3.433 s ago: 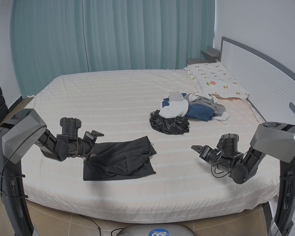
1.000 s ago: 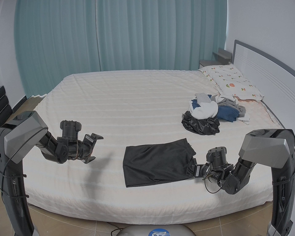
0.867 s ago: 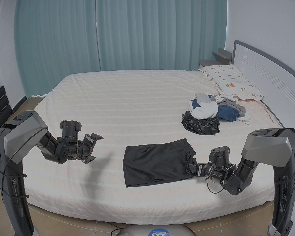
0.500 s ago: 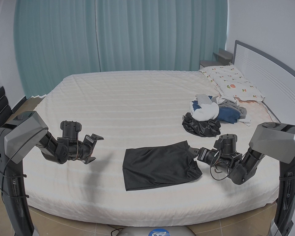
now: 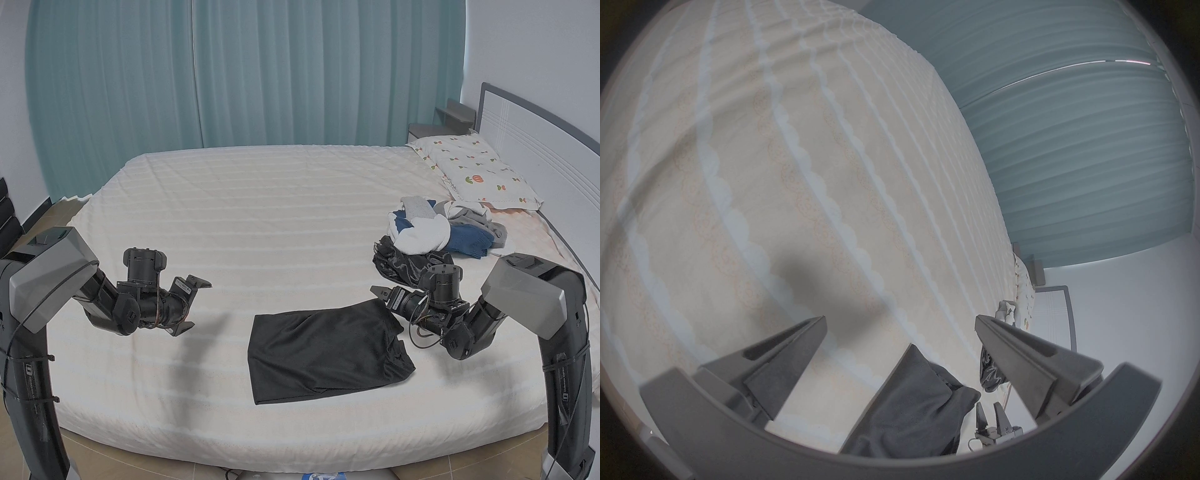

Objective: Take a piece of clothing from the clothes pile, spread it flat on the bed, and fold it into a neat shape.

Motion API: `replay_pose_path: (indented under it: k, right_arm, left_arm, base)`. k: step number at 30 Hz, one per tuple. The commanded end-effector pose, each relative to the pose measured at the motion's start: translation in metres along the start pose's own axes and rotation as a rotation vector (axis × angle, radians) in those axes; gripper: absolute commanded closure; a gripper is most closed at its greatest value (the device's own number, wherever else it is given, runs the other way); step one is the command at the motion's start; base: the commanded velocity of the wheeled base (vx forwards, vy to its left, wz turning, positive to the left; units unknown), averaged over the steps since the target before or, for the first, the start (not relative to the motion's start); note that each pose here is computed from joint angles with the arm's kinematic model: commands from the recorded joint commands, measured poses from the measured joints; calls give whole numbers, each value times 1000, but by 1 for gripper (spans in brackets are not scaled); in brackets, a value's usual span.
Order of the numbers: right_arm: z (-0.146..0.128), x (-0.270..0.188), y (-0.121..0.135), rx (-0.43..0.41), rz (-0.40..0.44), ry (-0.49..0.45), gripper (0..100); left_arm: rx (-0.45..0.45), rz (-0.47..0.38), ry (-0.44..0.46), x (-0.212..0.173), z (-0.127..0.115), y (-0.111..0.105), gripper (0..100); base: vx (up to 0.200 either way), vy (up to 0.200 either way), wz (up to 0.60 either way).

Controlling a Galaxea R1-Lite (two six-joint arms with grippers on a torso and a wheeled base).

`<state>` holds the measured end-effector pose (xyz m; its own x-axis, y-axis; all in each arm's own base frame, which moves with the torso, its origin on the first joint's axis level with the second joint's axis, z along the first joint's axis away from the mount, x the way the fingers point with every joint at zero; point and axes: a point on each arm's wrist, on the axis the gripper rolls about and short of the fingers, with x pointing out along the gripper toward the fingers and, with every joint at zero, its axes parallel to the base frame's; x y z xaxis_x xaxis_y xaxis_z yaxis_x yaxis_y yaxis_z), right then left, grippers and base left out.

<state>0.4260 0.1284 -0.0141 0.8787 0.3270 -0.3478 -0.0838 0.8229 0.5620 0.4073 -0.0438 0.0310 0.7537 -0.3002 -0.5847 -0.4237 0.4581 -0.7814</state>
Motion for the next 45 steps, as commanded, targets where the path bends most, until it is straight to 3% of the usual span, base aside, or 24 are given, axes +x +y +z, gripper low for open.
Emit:
replay_pose_path:
  k: [1,2,3,12,18,26,27,35,45]
  right_arm:
    - [-13,22,-8,-1,4,5,0]
    - [-11,24,-8,-1,7,-1,0]
    - [-11,26,-7,-3,6,3,100]
    - [-8,40,-12,5,-10,-3,100]
    - [11,34,-26,139,-13,-79,100]
    - [5,28,-34,152,-20,-61,100]
    - [5,27,-34,150,-19,-60,0]
    - [1,25,-27,139,58,-67,0]
    - [-8,24,-22,133,63,-37,0]
  left_arm:
    - [-1,2,0,0,0,1,0]
    - [0,3,1,0,0,1,0]
    - [0,2,0,0,0,1,0]
    - [-2,10,-14,0,0,1,0]
    - [0,14,-17,1,-1,1,0]
    - [1,12,-16,1,-2,1,0]
    - [1,13,-16,1,-2,1,0]
    - [2,14,-17,1,-2,1,0]
    - [27,24,-38,5,-5,4,0]
  base:
    - [0,0,0]
    - [0,0,0]
    - [0,0,0]
    - [0,0,0]
    - [0,0,0]
    - [0,0,0]
    - [0,0,0]
    - [0,0,0]
    - [60,0,0]
